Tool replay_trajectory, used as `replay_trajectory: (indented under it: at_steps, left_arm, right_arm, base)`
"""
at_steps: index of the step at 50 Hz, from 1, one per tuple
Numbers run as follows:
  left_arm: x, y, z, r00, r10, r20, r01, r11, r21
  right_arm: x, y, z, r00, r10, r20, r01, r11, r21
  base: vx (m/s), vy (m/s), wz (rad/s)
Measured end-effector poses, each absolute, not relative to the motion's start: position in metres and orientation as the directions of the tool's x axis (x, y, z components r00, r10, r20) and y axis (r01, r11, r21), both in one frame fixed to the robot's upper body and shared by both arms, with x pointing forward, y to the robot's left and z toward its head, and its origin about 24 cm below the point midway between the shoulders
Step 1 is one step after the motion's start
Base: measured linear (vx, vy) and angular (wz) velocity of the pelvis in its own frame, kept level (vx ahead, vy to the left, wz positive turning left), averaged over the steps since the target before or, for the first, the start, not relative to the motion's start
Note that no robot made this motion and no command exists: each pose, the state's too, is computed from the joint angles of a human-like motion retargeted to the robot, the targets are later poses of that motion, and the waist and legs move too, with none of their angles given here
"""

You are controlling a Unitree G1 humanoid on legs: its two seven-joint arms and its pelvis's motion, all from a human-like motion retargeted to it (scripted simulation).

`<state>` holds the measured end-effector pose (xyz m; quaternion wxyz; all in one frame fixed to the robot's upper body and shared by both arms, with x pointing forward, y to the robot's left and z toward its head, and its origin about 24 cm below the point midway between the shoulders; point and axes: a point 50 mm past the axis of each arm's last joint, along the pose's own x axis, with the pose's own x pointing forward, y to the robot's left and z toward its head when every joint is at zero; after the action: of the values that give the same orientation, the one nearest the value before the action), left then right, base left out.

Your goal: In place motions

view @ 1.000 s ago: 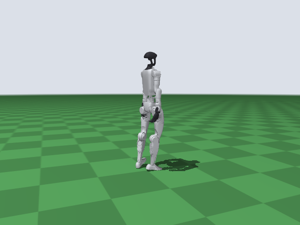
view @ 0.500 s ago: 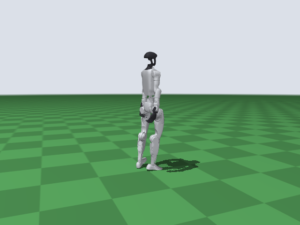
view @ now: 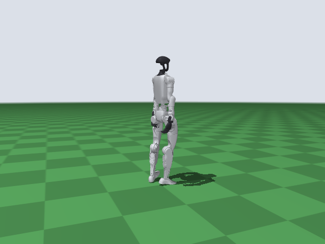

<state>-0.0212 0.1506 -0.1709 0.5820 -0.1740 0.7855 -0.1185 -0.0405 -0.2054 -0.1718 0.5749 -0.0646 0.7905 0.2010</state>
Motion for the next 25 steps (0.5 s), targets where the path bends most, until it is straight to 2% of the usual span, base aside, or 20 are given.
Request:
replay_trajectory:
  at_steps: [25]
  left_arm:
    - [-0.0217,0.1502,-0.1709,-0.254,-0.412,-0.875,-0.158,0.910,-0.383]
  right_arm:
    - [-0.0489,-0.2038,-0.1709,-0.358,0.127,-0.925,-0.332,0.909,0.253]
  base:
    - [0.00,0.00,0.00]
